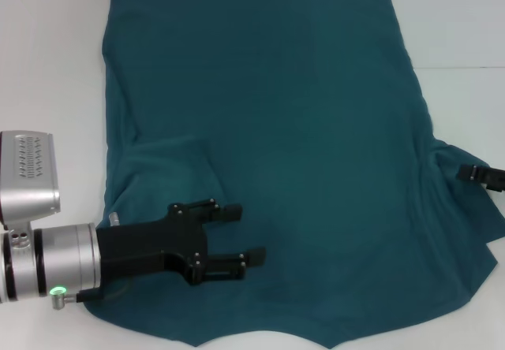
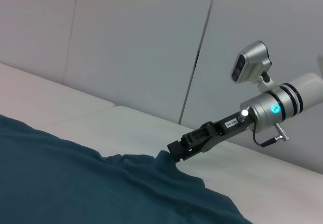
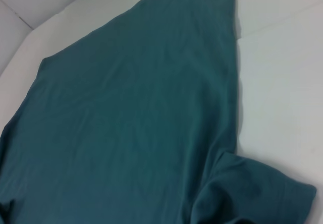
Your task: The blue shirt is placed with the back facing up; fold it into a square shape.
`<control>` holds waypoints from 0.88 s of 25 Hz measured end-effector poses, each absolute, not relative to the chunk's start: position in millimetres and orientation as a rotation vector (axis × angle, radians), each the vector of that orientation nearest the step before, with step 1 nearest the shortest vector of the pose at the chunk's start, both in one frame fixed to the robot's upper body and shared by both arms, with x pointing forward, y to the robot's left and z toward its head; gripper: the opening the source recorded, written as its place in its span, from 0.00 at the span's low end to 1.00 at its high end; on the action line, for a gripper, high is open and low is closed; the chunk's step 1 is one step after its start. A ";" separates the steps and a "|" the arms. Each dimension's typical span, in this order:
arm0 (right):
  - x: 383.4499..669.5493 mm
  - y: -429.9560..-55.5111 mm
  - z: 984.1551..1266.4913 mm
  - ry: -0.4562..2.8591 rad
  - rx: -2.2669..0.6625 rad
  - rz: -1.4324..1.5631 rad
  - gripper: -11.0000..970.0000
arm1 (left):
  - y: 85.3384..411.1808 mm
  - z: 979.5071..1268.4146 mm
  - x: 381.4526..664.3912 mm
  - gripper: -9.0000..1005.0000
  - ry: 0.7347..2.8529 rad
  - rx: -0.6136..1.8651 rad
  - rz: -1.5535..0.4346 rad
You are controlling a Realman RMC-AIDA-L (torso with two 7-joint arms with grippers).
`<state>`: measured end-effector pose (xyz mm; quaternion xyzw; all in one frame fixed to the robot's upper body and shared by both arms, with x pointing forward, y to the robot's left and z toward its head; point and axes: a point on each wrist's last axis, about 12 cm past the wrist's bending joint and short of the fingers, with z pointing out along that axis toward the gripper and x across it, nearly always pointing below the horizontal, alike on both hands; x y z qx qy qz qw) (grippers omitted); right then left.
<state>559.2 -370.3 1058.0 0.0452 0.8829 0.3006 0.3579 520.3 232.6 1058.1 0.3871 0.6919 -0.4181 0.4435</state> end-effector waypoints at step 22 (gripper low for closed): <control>559.3 -365.7 1053.8 2.300 0.108 0.784 0.83 | 233.2 1058.3 522.1 0.83 1.718 0.949 -1.025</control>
